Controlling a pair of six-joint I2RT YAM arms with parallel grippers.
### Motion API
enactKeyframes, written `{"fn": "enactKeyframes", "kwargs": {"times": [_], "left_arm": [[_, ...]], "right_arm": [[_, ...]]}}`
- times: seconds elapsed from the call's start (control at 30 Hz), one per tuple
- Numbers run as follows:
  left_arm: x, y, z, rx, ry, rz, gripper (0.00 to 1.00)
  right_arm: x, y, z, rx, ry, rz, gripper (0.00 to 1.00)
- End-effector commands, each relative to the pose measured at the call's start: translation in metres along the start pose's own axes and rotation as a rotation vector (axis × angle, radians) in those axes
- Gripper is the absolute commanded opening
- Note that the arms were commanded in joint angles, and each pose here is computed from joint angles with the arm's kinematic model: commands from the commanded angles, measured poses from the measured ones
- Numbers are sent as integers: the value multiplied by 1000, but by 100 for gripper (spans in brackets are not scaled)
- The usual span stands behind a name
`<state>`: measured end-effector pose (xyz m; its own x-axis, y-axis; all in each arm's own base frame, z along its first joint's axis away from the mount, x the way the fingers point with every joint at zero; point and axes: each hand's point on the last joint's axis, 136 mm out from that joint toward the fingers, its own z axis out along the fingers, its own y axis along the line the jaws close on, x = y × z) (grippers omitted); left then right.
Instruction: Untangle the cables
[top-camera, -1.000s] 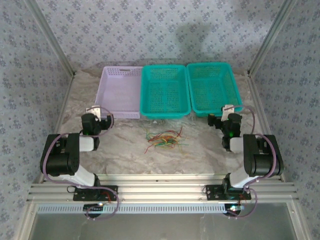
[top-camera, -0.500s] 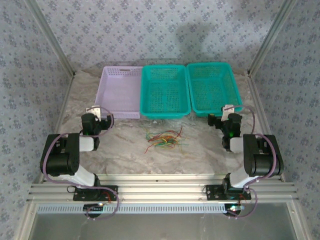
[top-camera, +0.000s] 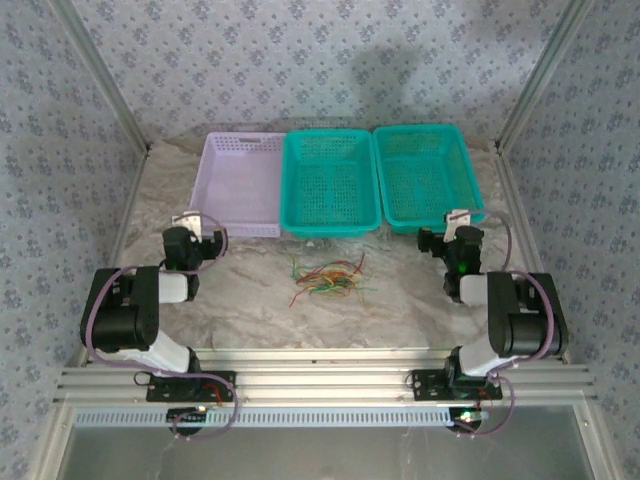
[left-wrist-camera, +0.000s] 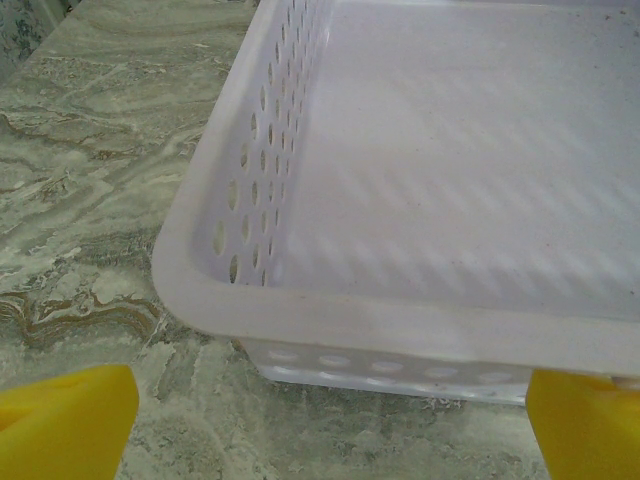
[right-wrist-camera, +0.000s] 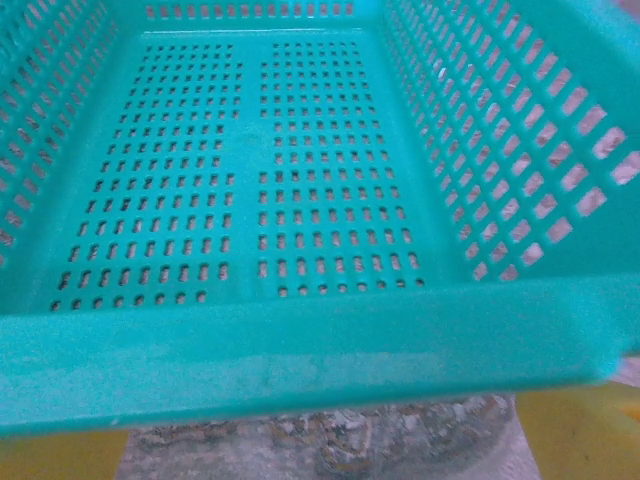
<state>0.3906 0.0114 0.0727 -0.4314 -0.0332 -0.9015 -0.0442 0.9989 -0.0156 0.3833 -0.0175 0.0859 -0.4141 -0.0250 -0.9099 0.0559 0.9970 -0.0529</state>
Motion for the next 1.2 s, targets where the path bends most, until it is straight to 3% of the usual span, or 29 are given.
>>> {"fn": "enactKeyframes", "kwargs": {"times": [0.0, 0.17, 0.33, 0.43, 0.5, 0.57, 0.63, 0.7, 0.83, 1.07, 1.1, 1.17], "left_arm": [[-17, -3, 0, 17, -53, 6, 100], [-17, -3, 0, 17, -52, 6, 100], [-17, -2, 0, 15, -52, 6, 100], [-17, -3, 0, 18, -52, 3, 100], [-17, -1, 0, 28, -52, -7, 100], [-18, -2, 0, 28, -53, -7, 100], [-19, -1, -1, 26, -54, -10, 100], [-29, -4, -6, 43, -56, 0, 100], [-42, 2, -22, 0, -60, -24, 100], [-68, -23, -59, -37, -128, -32, 100], [-69, -30, -63, -1, -101, -48, 100], [-76, -18, -71, -71, -25, -156, 100]], "right_arm": [[-29, -6, -14, 90, -60, -14, 100], [-54, 0, -43, 100, -114, -11, 100], [-98, 23, -76, -43, -228, 25, 100], [-123, 14, -96, -47, -301, 232, 100], [-125, 3, -102, -26, -267, 406, 100], [-129, 3, -106, -47, -259, 450, 100], [-124, -5, -107, -16, -254, 536, 100], [-105, -20, -105, 60, -221, 738, 100], [-125, -4, -109, -53, -264, 659, 100], [-129, 1, -114, -56, -258, 600, 100], [-128, 2, -114, -60, -257, 595, 100], [-128, 5, -113, -63, -252, 580, 100]]}}
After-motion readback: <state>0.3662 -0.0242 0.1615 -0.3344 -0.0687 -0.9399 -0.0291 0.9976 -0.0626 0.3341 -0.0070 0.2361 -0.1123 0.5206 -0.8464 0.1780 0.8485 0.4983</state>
